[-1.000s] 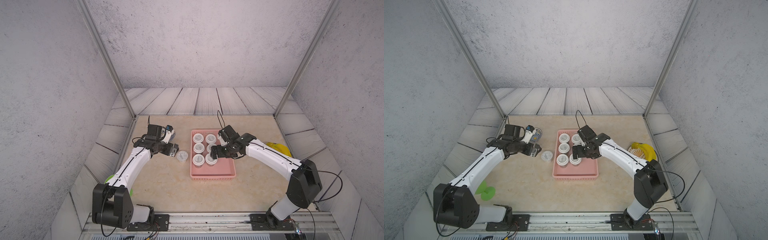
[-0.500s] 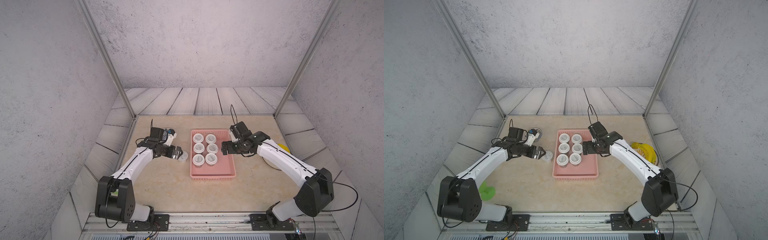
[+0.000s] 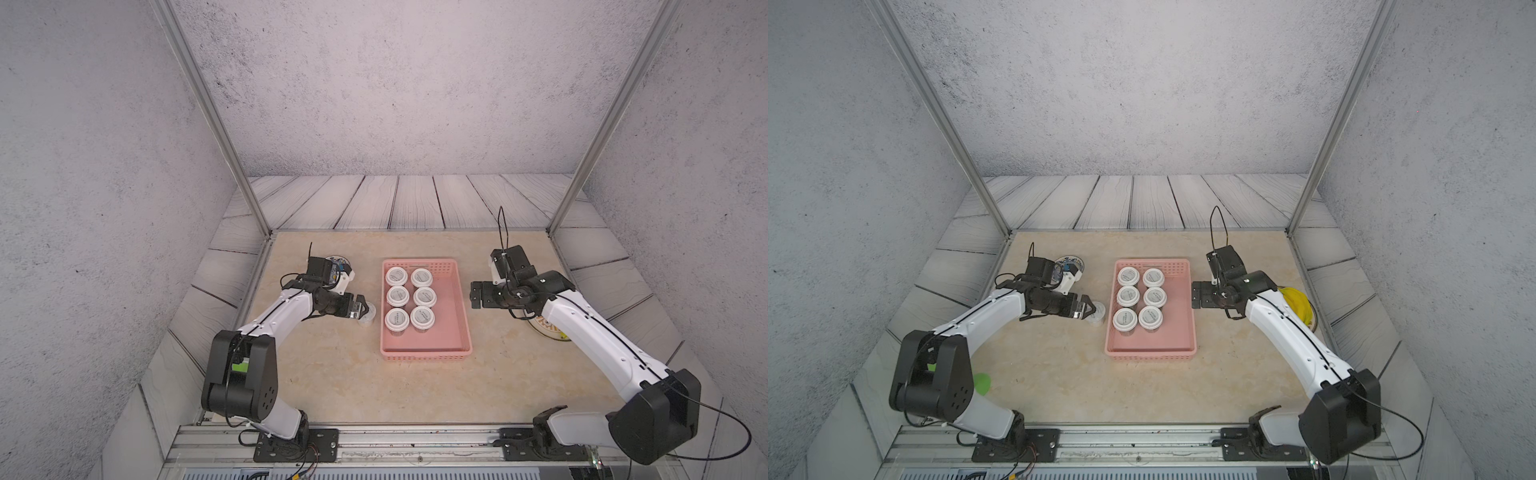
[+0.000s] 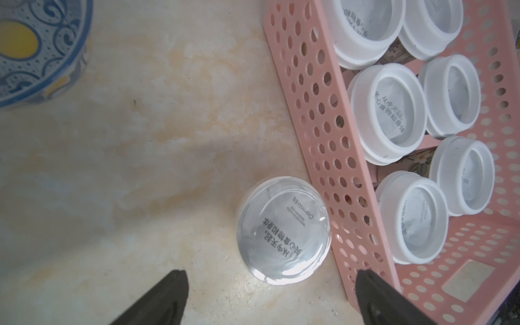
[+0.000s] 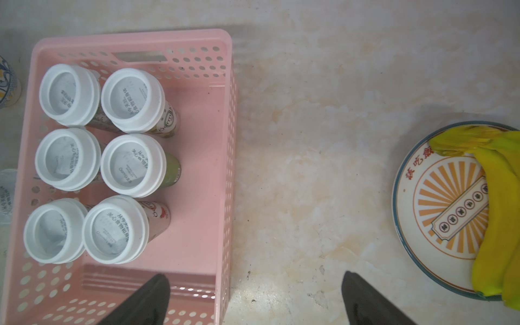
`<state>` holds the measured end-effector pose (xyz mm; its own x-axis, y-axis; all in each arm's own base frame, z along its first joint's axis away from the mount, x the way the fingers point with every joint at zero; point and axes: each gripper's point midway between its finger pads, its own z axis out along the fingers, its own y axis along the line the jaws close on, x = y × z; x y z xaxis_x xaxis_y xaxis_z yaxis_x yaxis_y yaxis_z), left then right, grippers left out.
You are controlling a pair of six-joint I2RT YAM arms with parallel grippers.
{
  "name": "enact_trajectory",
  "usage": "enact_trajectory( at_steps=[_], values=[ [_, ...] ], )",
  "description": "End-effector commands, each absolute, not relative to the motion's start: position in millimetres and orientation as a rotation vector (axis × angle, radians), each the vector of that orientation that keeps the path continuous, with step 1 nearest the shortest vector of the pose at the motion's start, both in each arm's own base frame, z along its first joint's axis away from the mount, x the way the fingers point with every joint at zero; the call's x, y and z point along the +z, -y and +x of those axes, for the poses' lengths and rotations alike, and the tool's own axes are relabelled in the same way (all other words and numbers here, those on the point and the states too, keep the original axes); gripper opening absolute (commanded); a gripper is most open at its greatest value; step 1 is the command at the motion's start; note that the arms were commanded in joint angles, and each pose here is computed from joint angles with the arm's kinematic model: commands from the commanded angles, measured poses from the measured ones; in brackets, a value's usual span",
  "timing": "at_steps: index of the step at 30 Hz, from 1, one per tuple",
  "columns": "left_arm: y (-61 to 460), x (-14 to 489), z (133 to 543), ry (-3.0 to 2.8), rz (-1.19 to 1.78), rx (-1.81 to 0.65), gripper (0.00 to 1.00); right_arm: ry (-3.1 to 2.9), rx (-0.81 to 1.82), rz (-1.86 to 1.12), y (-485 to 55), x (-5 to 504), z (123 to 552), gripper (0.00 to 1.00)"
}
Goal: Put the yogurt in the basket
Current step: Pick up the yogurt from the center of the board.
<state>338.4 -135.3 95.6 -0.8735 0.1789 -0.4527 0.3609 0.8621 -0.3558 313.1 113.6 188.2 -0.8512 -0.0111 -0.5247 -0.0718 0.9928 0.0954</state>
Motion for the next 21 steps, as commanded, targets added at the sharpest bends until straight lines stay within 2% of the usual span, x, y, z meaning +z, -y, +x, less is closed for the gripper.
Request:
enact_trajectory(
  at_steps=[1,16,21],
  values=[
    [141,97,343,-2.621,0.389,-0.635,0.98,-2.527,0.080,-0.067,-100,196,315,1.00],
    [152,82,347,-2.690,0.379,-0.671,0.99,-2.482,-0.002,-0.077,-86,195,313,1.00],
    [154,79,350,-2.715,0.381,-0.680,0.96,-2.488,-0.010,-0.078,-85,192,313,1.00]
  ],
)
